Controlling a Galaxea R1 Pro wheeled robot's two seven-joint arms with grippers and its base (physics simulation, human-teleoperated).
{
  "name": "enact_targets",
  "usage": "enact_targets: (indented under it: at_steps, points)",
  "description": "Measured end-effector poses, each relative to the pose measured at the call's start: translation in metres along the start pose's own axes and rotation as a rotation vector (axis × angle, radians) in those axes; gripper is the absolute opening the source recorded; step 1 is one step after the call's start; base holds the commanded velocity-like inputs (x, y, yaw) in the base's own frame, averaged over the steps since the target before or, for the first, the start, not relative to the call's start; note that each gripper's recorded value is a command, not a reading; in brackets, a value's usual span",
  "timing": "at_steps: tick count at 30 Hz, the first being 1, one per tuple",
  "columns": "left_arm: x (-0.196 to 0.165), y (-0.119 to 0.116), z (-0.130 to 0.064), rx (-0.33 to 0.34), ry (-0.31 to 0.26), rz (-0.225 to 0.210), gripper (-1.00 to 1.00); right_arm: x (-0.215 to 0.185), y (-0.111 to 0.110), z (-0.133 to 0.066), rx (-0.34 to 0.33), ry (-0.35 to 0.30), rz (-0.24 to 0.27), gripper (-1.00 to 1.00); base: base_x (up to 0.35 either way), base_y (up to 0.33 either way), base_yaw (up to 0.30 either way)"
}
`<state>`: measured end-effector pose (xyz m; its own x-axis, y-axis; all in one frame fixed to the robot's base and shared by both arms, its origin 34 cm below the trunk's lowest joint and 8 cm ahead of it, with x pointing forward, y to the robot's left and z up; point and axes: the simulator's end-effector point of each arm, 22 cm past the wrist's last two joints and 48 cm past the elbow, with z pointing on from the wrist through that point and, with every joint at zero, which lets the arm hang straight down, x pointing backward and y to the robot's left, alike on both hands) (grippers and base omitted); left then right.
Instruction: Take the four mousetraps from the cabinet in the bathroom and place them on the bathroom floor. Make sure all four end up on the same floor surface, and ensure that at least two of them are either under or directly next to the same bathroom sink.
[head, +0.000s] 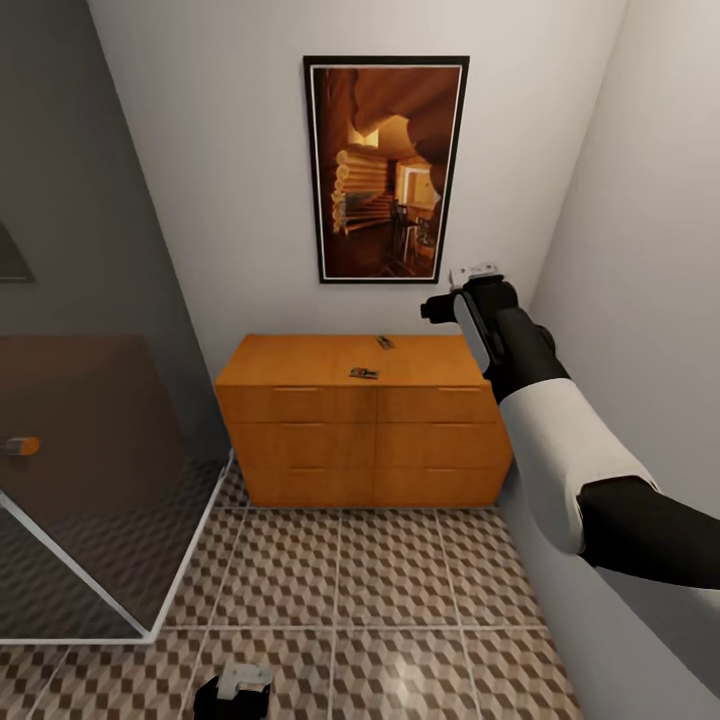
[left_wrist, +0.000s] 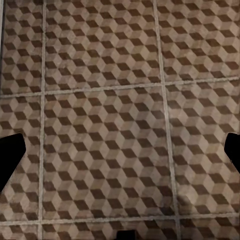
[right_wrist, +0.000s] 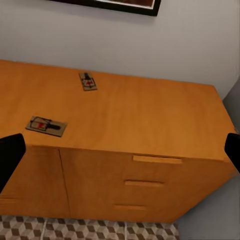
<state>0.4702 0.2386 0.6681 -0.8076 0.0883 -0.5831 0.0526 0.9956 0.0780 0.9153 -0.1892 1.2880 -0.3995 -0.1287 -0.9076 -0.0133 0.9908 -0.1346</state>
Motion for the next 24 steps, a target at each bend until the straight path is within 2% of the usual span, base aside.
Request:
enact_targets:
  at_steps: [6, 12, 13, 15, 18, 24]
  points:
    - [0.0, 0.0, 0.0, 0.0, 0.0, 0.0, 1.0, 0.008, 0.001, 0.005, -0.003, 0.015, -0.001, 1.0, 0.332, 0.0, 0.0]
    - [0.0, 0.0, 0.0, 0.0, 0.0, 0.0, 1.0, 0.009, 0.002, 0.009, -0.01, 0.002, 0.005, 1.0, 0.332, 0.0, 0.0]
    - [0.0, 0.0, 0.0, 0.0, 0.0, 0.0, 1.0, 0.012, 0.003, 0.01, -0.016, 0.009, 0.006, 1.0, 0.332, 0.0, 0.0]
    - [0.0, 0.0, 0.0, 0.0, 0.0, 0.0, 1.0, 0.029, 0.017, 0.019, -0.068, 0.042, 0.023, 1.0, 0.333, 0.0, 0.0]
    - [0.0, 0.001, 0.0, -0.001, 0.0, 0.0, 1.0, 0.046, 0.029, 0.032, -0.114, 0.045, 0.044, 1.0, 0.333, 0.0, 0.0]
    - [0.0, 0.001, 0.0, -0.001, 0.0, 0.0, 1.0, 0.07, 0.034, 0.044, -0.124, 0.066, 0.05, 1.0, 0.332, 0.0, 0.0]
